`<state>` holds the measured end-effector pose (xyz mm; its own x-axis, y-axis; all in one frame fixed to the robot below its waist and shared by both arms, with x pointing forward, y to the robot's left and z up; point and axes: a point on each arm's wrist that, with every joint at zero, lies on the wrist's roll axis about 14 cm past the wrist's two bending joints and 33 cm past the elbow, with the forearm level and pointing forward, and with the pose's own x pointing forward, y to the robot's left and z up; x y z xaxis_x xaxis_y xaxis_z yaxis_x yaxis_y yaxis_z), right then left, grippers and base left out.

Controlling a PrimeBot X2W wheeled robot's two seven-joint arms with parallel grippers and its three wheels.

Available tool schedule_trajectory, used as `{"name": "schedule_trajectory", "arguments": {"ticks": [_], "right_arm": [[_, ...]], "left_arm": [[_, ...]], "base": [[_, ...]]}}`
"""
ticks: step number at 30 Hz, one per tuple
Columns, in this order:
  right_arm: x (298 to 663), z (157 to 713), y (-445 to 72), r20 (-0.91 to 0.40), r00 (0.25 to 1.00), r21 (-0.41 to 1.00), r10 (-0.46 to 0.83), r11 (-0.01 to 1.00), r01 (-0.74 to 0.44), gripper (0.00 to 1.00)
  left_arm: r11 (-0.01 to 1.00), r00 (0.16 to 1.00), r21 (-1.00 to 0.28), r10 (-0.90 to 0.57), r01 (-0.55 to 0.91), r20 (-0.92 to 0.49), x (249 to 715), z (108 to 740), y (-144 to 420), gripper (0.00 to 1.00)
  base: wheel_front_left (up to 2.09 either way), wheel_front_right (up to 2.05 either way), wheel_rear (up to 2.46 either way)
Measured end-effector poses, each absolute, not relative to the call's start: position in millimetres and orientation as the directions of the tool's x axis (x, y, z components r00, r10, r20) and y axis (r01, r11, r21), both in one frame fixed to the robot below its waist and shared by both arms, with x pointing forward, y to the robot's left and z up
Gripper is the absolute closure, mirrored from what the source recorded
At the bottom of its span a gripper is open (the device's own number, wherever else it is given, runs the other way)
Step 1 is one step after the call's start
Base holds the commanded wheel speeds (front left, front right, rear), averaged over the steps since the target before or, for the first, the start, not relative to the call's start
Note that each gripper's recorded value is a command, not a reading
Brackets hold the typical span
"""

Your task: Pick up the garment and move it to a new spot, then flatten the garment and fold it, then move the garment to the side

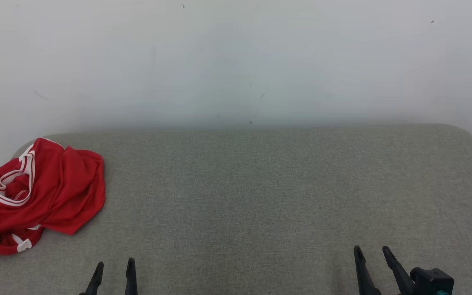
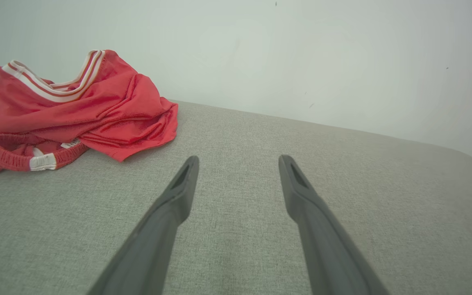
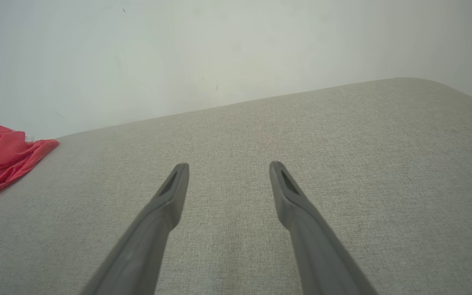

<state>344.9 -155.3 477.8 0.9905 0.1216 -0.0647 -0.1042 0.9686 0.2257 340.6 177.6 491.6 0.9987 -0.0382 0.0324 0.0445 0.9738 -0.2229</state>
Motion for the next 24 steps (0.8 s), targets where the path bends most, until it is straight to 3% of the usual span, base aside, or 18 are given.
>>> {"name": "schedule_trajectory", "arguments": {"ticks": [24], "right_arm": [[339.2,479.3,-148.9,-0.056,0.987,0.14,0.149,0.98,-0.14,0.0]], "left_arm": [[0.989,0.999,-0.146,-0.029,0.033,0.031,333.5,486.5,183.0,0.0]], "base": [[0.0,0.0,0.0]]}}
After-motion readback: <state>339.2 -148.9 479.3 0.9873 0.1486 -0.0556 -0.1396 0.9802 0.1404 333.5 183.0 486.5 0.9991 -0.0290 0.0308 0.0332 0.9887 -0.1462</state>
